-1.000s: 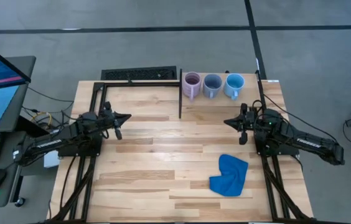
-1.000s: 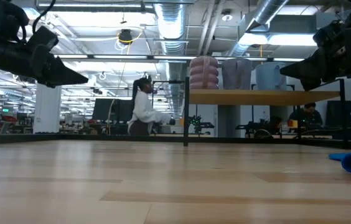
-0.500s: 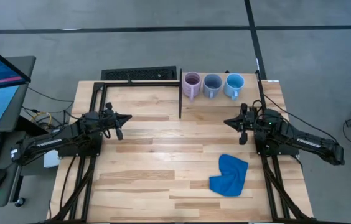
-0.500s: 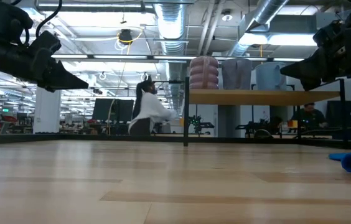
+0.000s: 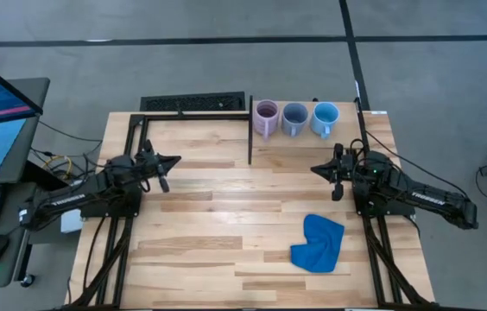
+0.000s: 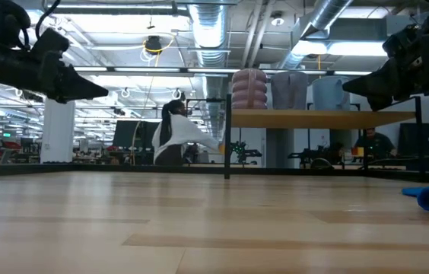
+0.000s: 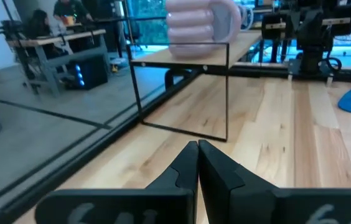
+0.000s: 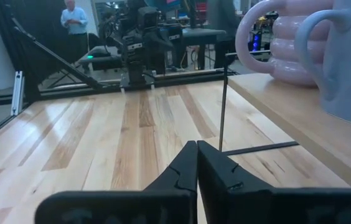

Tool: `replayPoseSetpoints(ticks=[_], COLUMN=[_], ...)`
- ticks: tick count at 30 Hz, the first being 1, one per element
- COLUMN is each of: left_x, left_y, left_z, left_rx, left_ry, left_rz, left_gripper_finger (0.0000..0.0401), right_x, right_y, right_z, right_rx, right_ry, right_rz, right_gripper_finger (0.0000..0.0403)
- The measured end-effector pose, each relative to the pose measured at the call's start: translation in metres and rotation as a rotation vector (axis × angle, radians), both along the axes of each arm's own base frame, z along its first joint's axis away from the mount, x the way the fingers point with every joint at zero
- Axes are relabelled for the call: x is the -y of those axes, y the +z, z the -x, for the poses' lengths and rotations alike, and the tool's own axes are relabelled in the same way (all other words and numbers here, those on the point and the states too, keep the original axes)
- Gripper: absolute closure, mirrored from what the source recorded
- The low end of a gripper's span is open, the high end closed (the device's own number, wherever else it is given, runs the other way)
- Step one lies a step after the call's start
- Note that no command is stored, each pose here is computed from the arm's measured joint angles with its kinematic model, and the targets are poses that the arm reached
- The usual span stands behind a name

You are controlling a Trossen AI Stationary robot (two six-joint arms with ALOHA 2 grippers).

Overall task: Stack small to large cups/mugs on shelf
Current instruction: Return to Home Position

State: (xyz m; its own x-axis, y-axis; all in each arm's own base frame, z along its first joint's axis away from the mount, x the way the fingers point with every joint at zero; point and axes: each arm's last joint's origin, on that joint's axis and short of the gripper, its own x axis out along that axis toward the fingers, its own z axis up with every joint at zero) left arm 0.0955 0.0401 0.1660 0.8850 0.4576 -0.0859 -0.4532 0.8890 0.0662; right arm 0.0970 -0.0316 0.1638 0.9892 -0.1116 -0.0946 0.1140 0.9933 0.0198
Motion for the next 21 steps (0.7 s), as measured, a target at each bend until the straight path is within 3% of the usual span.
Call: replayPoseSetpoints(ticks=[9, 21], left_x=[0.0027, 0.0026], left_y=[0.0076, 0.0060], left_z=[0.0081, 0.0069], left_rx=[0.059, 0.080], left_ry=[0.012, 0.006], left_rz=[-0.071, 0.017], left_gripper_finger=[0.0399, 0.0399], right_x=[0.0000, 0.0000], right_y=[0.0000, 0.0000], right_z=[0.0000, 0.0000], right_rx=[0.000, 0.000], right_ry=[0.000, 0.000], right_rz=[0.000, 0.000], right_gripper_finger=[0.0371, 0.0370])
